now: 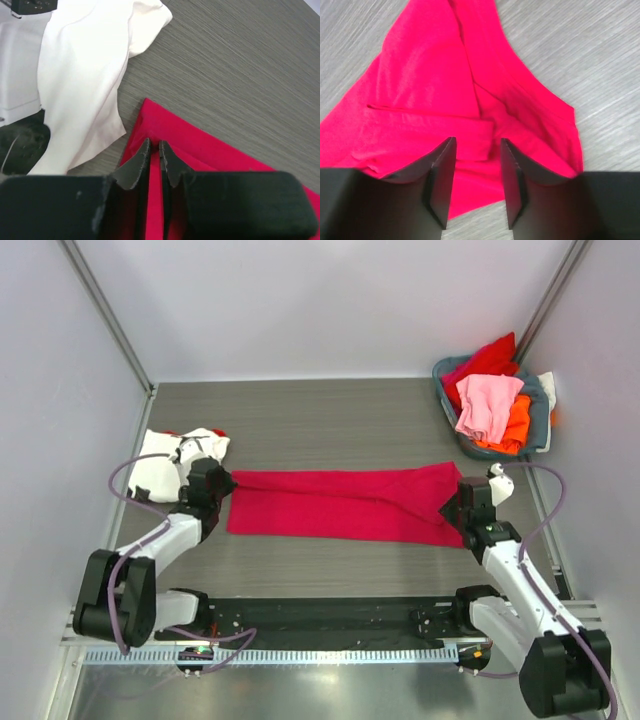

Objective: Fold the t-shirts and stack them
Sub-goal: Fold the tshirt

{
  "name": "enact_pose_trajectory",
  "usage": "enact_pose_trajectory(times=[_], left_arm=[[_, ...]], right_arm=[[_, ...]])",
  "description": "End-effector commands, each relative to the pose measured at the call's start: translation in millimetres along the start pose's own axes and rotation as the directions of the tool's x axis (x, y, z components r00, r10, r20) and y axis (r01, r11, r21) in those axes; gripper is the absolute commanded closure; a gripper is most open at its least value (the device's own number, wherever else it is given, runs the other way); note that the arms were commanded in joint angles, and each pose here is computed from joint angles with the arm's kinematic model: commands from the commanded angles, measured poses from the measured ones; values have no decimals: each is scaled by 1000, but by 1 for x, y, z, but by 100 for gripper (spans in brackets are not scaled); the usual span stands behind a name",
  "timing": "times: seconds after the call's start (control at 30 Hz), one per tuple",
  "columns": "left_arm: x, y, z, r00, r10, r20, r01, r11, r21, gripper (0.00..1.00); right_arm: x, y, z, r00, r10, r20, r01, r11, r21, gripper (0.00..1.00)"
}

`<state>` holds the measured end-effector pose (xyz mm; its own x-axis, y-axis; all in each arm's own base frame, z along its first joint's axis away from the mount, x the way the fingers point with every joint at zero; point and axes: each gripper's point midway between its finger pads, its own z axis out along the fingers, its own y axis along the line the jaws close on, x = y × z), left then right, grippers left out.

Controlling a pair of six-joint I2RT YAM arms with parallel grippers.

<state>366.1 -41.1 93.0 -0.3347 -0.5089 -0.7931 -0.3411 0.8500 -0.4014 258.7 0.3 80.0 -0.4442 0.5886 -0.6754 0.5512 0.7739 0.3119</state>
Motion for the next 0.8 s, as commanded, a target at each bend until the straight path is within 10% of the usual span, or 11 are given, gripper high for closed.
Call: enact_pose_trajectory(times=[0.0, 0.37, 0.77], left_arm=[[-13, -7, -14, 998, -37, 55, 34, 998, 53, 85], [-16, -11, -56, 991, -132, 7, 131, 988, 81, 64], [37, -137, -67, 962, 105, -253, -43, 970, 241, 66]], right_arm=[[-10, 3, -5, 993, 90, 76, -87, 995, -43, 51], [-14, 41, -10, 998, 15, 64, 1, 971, -240, 44], [-15, 107, 31, 976, -191, -110, 143, 929, -342, 46]])
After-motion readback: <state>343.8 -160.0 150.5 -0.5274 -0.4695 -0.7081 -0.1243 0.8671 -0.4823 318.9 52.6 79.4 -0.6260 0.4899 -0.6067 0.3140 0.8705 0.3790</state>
